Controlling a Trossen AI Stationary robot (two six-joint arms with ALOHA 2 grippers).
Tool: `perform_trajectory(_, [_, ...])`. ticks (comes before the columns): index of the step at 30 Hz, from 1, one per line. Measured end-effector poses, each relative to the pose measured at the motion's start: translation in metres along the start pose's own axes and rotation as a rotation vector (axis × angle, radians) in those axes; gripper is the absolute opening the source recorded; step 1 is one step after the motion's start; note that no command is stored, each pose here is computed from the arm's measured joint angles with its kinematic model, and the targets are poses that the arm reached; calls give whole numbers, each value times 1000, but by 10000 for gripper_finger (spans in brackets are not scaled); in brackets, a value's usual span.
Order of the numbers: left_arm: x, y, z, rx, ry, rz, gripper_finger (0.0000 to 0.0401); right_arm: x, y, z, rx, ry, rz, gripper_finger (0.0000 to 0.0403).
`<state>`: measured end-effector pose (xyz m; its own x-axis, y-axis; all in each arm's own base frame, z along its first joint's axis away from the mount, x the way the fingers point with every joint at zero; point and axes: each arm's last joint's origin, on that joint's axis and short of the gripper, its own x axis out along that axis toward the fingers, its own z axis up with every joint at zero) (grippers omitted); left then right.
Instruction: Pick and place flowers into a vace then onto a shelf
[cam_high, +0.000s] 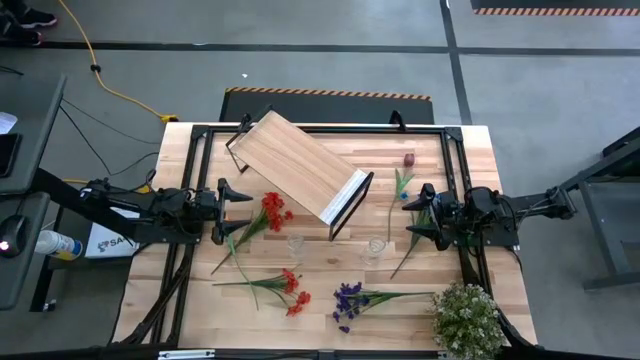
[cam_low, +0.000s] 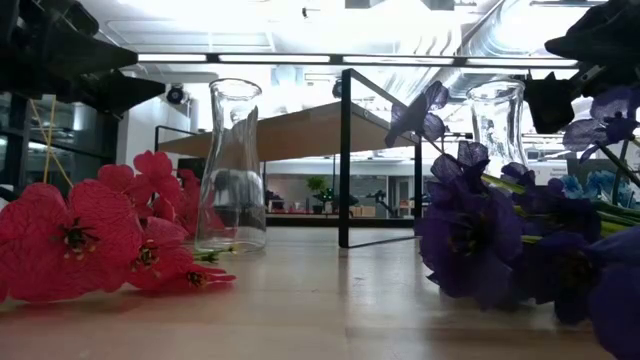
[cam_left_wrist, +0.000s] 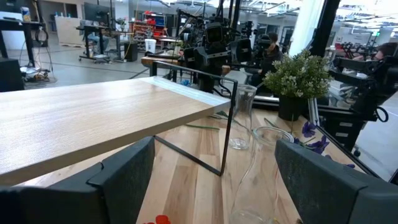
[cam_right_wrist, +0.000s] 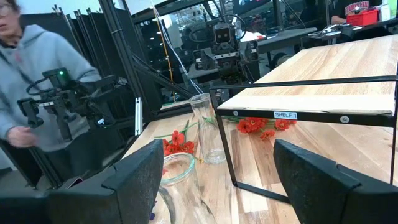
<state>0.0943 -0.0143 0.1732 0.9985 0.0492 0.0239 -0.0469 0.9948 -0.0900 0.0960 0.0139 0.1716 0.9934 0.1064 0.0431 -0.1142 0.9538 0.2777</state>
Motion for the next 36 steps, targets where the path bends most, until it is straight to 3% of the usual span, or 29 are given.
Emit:
perform_trajectory(31, [0,0,0,-1,-1,-6,367,0,0,0,-19,-2,-8,293])
perform_trajectory(36, [0,-1,6,-112,-55,-12,367,0,0,0,-98,-6,-7,293])
